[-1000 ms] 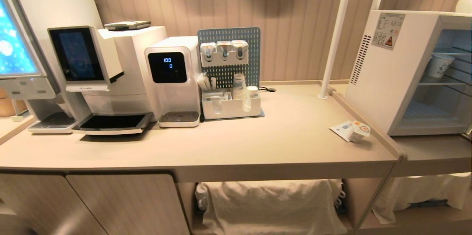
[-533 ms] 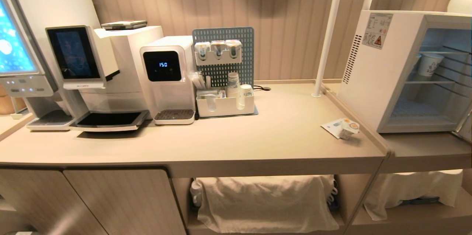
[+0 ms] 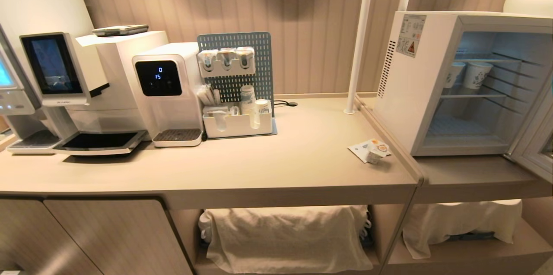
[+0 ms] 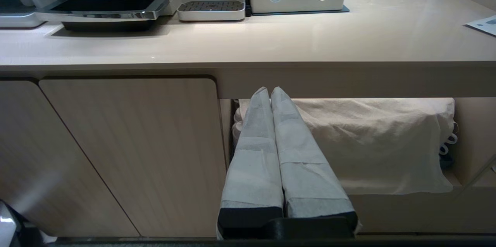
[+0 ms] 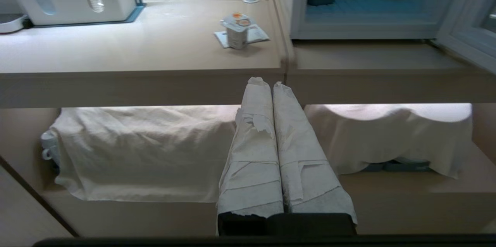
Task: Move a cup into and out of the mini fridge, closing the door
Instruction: Close the freezer door
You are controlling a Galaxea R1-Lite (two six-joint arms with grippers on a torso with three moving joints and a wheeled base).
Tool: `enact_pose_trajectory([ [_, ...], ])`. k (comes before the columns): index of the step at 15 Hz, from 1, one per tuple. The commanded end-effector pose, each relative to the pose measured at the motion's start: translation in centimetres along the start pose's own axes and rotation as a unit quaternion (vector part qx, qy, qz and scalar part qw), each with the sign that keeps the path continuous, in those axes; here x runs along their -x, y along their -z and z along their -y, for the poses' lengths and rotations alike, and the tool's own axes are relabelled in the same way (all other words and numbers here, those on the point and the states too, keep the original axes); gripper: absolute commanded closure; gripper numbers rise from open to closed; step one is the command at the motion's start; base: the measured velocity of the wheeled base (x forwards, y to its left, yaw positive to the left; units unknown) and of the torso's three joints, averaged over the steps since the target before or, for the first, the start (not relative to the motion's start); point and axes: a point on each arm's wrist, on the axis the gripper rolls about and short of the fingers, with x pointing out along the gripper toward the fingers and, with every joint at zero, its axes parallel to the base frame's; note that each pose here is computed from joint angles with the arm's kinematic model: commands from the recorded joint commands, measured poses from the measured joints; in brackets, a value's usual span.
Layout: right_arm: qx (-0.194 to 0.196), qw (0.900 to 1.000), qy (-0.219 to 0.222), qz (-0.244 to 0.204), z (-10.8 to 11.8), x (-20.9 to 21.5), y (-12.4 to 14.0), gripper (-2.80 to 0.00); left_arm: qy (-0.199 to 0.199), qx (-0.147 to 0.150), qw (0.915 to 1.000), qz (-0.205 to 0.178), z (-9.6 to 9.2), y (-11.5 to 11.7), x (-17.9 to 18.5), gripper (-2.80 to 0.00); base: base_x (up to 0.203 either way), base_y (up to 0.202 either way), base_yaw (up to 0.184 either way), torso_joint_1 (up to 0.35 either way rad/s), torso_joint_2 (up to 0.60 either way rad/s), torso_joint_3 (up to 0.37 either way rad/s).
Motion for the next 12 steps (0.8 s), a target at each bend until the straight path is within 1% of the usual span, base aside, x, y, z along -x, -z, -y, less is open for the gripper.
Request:
enact_pose_trajectory([
  [1,0.000,1.000,0.000,-0.002,0.00,-0.02,0.01,0.00,0.000,0.000,1.0000,0.000,0.00,0.04,-0.01,0.00,0.000,-0.195,-0.001,0.002,-0.01,0.003],
  [12,0.000,1.000,-0.001,-0.005,0.00,0.01,0.02,0.00,0.000,0.000,1.0000,0.000,0.00,0.01,0.00,0.00,0.000,-0.193,-0.001,0.004,0.00,0.003],
])
